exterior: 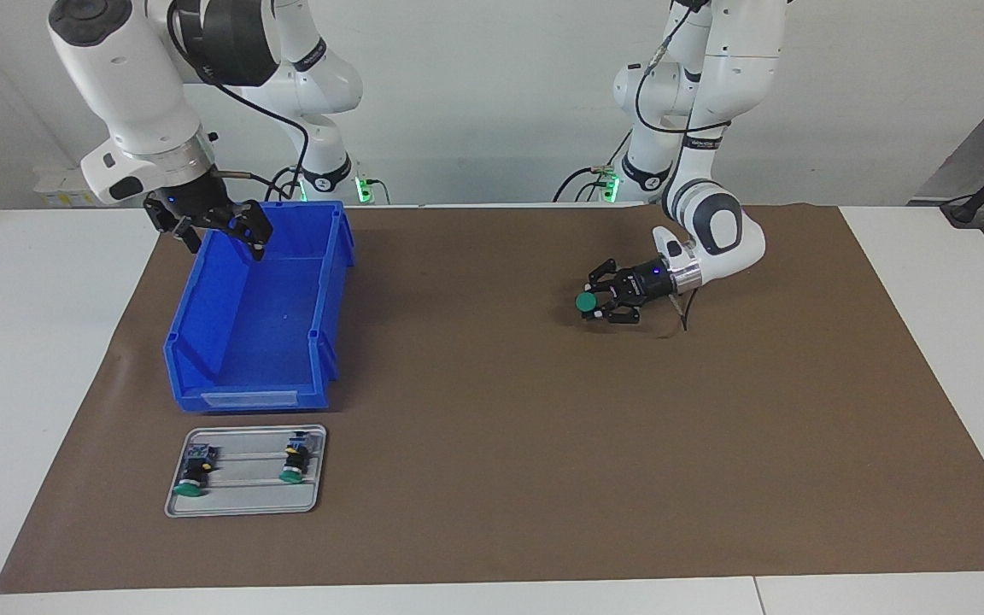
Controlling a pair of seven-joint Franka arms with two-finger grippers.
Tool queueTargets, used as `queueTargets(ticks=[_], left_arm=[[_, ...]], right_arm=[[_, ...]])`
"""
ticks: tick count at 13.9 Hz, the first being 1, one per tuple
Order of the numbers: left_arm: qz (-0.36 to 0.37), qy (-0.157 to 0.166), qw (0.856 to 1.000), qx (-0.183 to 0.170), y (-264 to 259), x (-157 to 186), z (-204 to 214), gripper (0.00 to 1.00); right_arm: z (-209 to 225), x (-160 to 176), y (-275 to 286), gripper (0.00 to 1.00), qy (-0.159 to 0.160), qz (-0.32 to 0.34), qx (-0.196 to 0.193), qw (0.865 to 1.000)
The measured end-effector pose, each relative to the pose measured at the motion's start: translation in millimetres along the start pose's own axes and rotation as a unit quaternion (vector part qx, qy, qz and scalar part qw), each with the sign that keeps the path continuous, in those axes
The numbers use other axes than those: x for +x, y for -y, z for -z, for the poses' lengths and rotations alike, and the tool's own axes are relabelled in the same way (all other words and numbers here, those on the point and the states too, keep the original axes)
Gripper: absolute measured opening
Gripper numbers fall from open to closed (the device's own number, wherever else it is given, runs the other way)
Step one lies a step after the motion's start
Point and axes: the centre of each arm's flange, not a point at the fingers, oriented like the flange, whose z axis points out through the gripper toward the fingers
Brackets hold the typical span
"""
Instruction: Place and press button with both arms
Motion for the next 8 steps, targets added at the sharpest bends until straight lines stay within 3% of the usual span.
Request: queueTargets(ticks=[3, 5, 8], left_arm=[[-0.034, -0.063, 0.997, -0.011, -9, -29, 7, 0.33], [-0.024, -0.085, 0.996, -0.008, -4, -47, 8, 0.33], [-0.027, -0.1, 0.995, 0.002, 7, -43, 8, 0.33]], right_arm=[[0, 0, 0, 1.0, 0.0, 0.0, 0.0, 1.0], [0, 0, 0, 1.0, 0.0, 0.0, 0.0, 1.0], [0, 0, 0, 1.0, 0.0, 0.0, 0.0, 1.0]])
